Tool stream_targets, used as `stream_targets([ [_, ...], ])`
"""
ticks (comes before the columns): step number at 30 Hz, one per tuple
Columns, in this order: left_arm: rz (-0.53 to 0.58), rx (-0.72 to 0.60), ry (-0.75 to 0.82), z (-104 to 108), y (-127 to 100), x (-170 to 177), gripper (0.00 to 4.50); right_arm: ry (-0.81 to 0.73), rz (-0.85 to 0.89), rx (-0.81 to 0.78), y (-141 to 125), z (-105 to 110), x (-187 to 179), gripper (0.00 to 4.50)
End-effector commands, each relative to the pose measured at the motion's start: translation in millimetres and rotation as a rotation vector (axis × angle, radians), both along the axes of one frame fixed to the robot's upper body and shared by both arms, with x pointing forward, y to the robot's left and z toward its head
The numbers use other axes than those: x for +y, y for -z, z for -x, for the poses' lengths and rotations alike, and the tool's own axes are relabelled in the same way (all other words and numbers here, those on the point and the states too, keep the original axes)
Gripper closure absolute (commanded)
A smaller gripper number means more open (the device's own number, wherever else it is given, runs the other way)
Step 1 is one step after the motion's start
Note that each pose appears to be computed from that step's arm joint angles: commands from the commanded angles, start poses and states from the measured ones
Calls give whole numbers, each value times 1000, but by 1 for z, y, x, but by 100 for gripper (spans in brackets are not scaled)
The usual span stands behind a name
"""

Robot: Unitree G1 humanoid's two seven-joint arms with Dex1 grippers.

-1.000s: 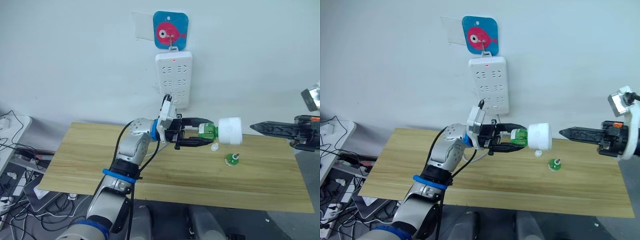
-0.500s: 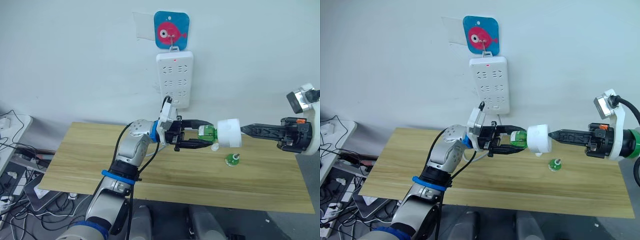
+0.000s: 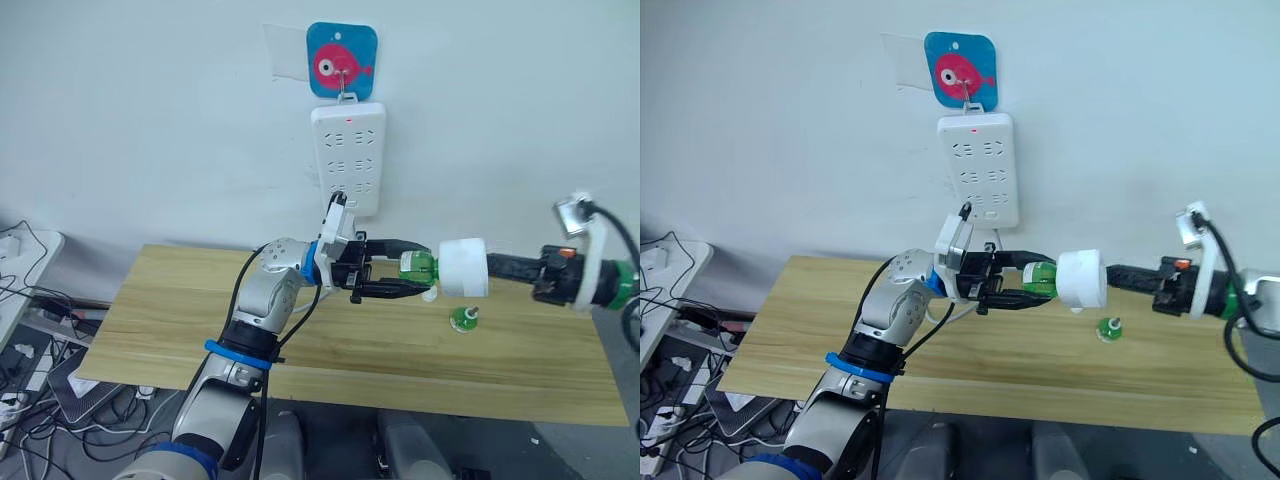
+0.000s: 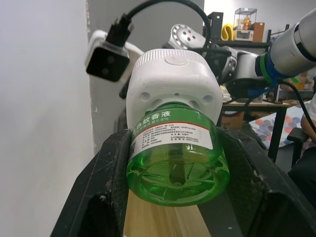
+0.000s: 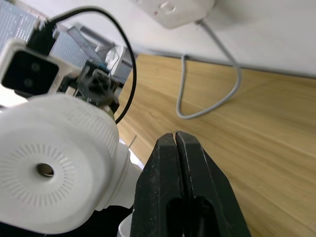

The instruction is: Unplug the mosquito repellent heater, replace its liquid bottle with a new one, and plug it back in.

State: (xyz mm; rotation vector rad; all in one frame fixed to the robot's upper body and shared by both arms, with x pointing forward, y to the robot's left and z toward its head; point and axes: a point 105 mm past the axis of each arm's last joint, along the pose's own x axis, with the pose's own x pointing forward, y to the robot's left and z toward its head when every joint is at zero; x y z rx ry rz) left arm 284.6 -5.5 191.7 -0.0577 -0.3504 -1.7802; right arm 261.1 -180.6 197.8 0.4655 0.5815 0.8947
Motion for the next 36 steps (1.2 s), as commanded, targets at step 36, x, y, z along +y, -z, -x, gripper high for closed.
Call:
stream_targets([
  [36,-5,-23,48,6,-4,-1,224,47,128,-164,-27,-15,20,447],
])
